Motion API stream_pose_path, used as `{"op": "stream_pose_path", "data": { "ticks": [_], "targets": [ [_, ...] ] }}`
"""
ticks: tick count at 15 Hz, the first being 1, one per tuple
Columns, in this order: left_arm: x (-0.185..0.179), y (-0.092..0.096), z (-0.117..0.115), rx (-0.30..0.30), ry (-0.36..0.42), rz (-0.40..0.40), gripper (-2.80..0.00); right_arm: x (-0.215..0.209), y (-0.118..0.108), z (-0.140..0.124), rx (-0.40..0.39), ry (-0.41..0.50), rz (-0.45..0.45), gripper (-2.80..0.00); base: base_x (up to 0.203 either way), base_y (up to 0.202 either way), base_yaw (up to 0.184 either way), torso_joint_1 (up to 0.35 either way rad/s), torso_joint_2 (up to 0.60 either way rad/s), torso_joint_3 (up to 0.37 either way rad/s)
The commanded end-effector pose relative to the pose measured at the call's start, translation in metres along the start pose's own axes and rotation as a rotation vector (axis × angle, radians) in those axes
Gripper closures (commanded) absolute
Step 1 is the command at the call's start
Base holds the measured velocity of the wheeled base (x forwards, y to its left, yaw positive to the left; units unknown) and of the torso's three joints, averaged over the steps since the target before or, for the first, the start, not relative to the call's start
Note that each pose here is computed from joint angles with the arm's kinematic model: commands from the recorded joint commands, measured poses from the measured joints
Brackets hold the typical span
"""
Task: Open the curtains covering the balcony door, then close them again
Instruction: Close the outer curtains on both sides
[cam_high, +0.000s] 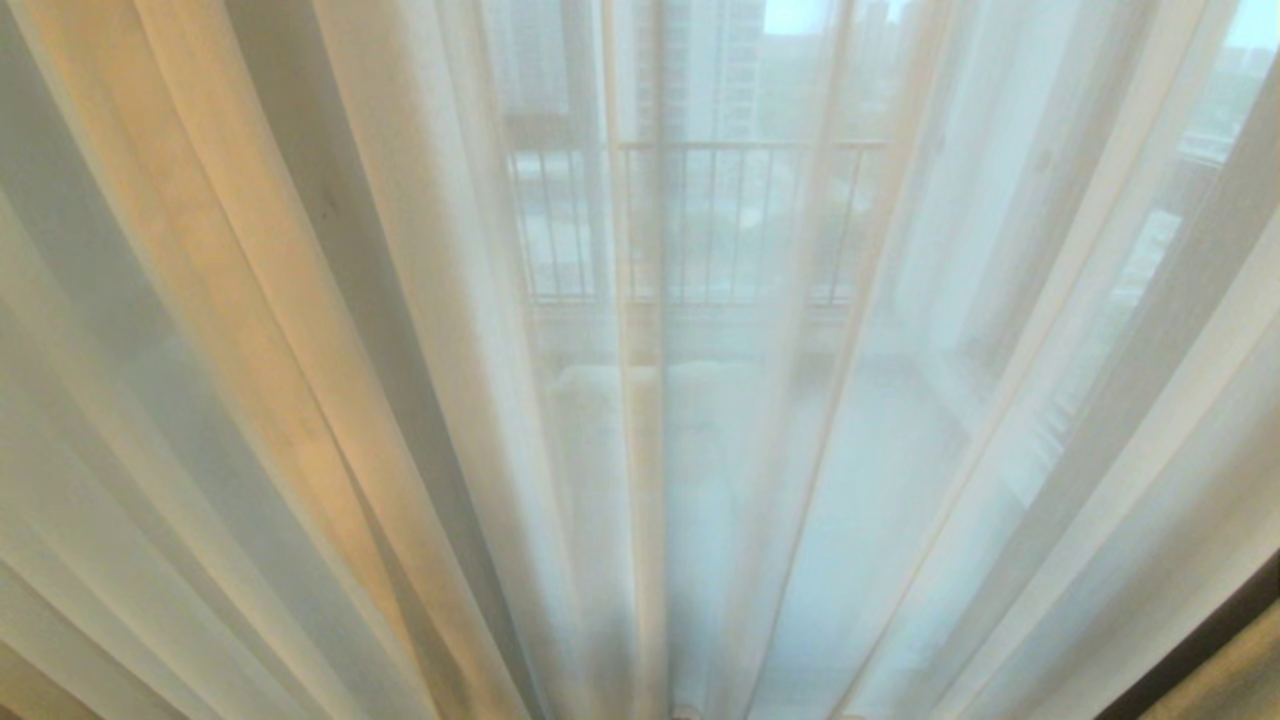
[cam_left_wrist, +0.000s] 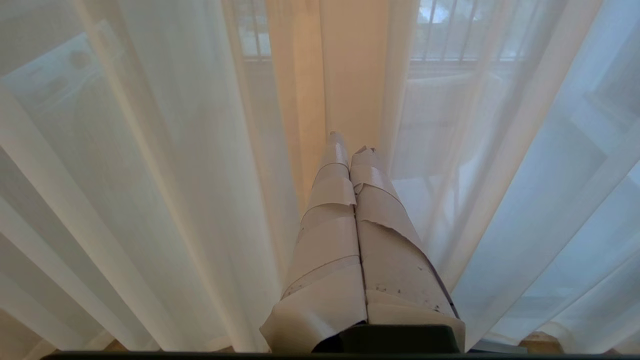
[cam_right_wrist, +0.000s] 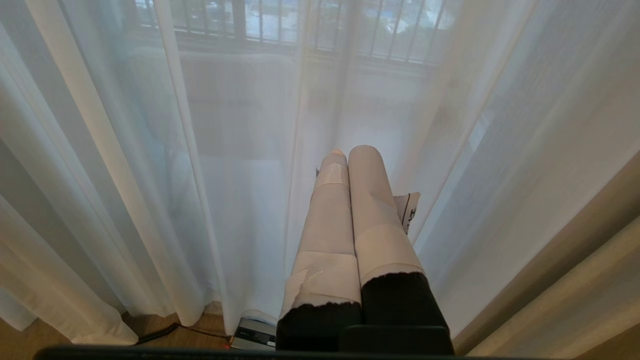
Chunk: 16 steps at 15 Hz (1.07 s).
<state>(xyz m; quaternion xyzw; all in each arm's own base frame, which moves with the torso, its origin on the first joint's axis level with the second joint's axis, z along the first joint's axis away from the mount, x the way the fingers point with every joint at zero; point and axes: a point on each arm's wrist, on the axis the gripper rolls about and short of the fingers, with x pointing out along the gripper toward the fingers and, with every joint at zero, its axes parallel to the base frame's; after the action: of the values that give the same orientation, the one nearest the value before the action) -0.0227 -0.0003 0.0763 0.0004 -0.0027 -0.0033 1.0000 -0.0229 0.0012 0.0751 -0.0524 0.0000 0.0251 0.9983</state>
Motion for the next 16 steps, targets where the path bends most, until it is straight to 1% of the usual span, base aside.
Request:
{"op": "stream_pose_path", "data": {
  "ticks": [1, 16],
  "targets": [
    [-0.0001, 0.0000, 0.0000, -0.002, -0.002, 0.001, 0.00, 0.0001, 0.0000, 0.0000, -0.001, 0.002, 0.001, 0.00, 0.000, 0.000, 0.000, 0.000, 0.00, 0.000],
    [-0.0001, 0.0000, 0.0000, -0.005, -0.002, 0.002, 0.00, 0.0001, 0.0000, 0.0001, -0.001, 0.001, 0.001, 0.00, 0.000, 0.000, 0.000, 0.000, 0.00, 0.000]
  ]
}}
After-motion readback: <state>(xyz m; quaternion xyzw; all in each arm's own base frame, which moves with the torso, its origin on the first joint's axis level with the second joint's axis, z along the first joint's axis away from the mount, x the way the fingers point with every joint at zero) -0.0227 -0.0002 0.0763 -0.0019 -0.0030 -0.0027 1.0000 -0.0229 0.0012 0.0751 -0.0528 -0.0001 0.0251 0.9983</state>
